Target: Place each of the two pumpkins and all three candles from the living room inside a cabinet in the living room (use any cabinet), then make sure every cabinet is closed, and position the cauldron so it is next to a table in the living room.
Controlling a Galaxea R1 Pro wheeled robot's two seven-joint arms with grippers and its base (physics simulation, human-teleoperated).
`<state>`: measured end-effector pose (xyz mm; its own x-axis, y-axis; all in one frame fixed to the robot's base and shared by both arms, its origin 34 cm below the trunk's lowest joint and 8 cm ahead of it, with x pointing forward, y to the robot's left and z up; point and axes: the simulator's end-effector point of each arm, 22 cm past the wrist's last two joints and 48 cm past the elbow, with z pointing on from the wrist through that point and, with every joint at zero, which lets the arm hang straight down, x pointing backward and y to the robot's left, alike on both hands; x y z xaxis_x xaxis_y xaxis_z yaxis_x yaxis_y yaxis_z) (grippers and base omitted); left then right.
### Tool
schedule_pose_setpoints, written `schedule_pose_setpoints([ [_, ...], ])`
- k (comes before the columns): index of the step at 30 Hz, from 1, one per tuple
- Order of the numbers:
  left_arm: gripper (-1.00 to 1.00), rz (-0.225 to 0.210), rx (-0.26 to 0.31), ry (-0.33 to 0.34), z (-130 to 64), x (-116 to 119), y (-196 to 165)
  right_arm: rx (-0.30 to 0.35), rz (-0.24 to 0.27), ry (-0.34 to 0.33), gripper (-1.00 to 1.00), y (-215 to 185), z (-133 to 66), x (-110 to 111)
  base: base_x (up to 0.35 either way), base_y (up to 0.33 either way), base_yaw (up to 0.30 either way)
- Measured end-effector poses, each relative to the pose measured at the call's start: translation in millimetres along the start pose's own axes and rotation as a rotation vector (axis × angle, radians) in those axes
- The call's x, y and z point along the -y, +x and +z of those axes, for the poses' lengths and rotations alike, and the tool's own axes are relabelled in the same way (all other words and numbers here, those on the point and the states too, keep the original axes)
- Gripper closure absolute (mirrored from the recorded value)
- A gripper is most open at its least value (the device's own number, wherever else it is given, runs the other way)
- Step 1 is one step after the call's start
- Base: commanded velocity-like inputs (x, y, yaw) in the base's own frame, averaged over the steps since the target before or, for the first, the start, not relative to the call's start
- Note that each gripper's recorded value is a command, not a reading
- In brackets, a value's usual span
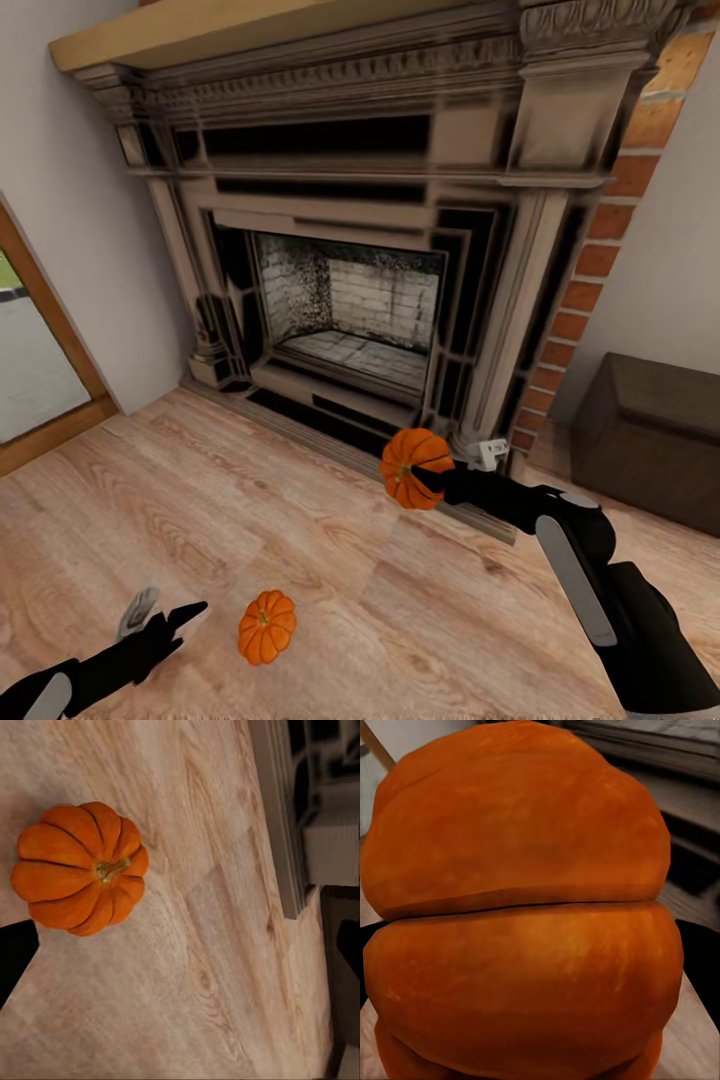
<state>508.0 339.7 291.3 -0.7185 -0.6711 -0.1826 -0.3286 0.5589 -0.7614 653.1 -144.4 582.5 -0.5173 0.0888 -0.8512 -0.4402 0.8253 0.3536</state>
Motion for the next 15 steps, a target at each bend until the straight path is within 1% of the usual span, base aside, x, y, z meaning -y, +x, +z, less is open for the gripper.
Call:
schedule_pose_setpoints([
  [4,-1.0,0.031,0.025,-0.017,1.1,-9.2,-4.5,-0.01,0.009,0.003,1.0,6.0,4.0,5.4,0.0,0.0,0.0],
  [8,-1.0,0.041,0.034,-0.026,2.2,-15.7,-6.3,-0.02,0.022,-0.003,1.0,12.6,8.8,7.6,0.0,0.0,0.0],
  [10,-1.0,0.046,0.039,-0.009,2.8,-14.1,-7.0,-0.026,0.03,-0.032,1.0,15.9,11.6,2.1,0.0,0.0,0.0],
  [11,-1.0,0.05,0.04,0.012,3.4,-10.7,-6.7,-0.029,0.03,-0.06,1.0,17.6,12.7,-3.5,0.0,0.0,0.0],
  [13,-1.0,0.054,0.042,0.033,4.4,-8.2,-6.0,-0.032,0.036,-0.1,1.0,20.2,15.2,-11.5,0.0,0.0,0.0],
  [15,-1.0,0.057,0.043,0.042,6.2,-8.0,-4.4,-0.035,0.041,-0.12,1.0,22.7,17.7,-15.0,0.0,0.0,0.0],
])
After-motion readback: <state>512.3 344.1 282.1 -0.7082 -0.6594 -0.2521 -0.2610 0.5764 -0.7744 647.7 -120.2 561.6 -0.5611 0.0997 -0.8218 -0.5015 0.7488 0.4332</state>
